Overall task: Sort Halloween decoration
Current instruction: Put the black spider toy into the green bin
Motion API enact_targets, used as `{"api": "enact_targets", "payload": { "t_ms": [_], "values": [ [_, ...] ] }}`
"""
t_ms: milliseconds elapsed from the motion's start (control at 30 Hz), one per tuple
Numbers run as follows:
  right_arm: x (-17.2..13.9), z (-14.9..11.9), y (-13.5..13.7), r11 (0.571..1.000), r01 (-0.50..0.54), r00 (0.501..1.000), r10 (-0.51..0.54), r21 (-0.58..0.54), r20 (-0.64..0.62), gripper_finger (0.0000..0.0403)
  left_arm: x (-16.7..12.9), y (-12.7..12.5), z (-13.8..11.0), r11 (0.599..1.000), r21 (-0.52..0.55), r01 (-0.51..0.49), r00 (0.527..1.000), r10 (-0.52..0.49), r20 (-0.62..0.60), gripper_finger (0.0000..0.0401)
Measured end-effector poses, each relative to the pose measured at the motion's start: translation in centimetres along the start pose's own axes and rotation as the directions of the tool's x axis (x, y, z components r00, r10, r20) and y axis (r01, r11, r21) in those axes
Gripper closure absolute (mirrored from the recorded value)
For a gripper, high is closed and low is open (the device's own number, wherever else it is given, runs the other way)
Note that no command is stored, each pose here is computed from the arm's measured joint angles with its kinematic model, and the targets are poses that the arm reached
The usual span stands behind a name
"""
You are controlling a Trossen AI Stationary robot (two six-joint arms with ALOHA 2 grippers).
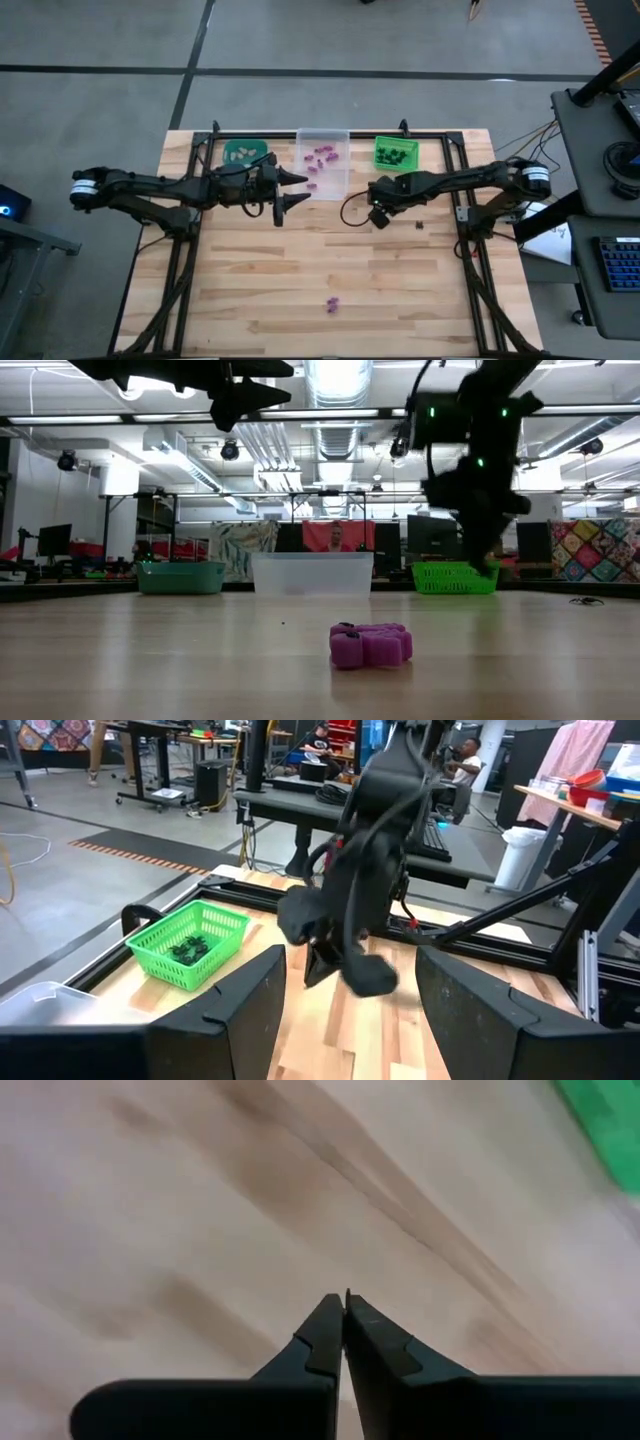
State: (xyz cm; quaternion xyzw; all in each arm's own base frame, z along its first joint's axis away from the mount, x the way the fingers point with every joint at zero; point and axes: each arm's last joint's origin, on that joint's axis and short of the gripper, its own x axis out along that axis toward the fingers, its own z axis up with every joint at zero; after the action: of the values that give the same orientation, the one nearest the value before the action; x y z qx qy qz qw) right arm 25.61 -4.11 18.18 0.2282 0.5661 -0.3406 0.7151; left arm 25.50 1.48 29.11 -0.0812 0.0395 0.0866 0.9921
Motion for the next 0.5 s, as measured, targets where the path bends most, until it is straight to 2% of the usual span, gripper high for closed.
{"api": "enact_targets", "payload": {
  "t_ms": [67, 133, 300, 400, 500],
  "values": [
    [-1.1, 0.4, 0.5, 0.995, -0.097, 0.992, 0.099, -0.031, 0.080, 0.0394, 0.0, -0.1, -0.1, 1.000, 0.001, 0.002, 1.000, -0.002, -0.002, 0.0194],
    [-2.2, 0.9, 1.0, 0.978, -0.195, 0.964, 0.204, -0.068, 0.173, 0.0394, 0.0, -0.1, -0.2, 1.000, 0.001, 0.004, 1.000, -0.004, -0.003, 0.0194],
    [-4.8, 2.6, 1.5, 0.933, -0.324, 0.844, 0.360, -0.156, 0.397, 0.0394, -0.1, -0.1, -0.6, 1.000, -0.018, 0.011, 1.000, -0.011, 0.021, 0.0194],
    [-5.7, 3.9, 0.8, 0.932, -0.325, 0.784, 0.360, -0.161, 0.506, 0.0394, -0.1, -0.1, -0.8, 1.000, -0.020, 0.013, 1.000, -0.013, 0.018, 0.0194],
    [-5.9, 5.3, -0.7, 0.966, -0.246, 0.788, 0.250, -0.085, 0.563, 0.0394, -0.1, -0.1, -0.7, 0.999, -0.028, 0.016, 1.000, -0.015, 0.022, 0.0194]
  ]
}}
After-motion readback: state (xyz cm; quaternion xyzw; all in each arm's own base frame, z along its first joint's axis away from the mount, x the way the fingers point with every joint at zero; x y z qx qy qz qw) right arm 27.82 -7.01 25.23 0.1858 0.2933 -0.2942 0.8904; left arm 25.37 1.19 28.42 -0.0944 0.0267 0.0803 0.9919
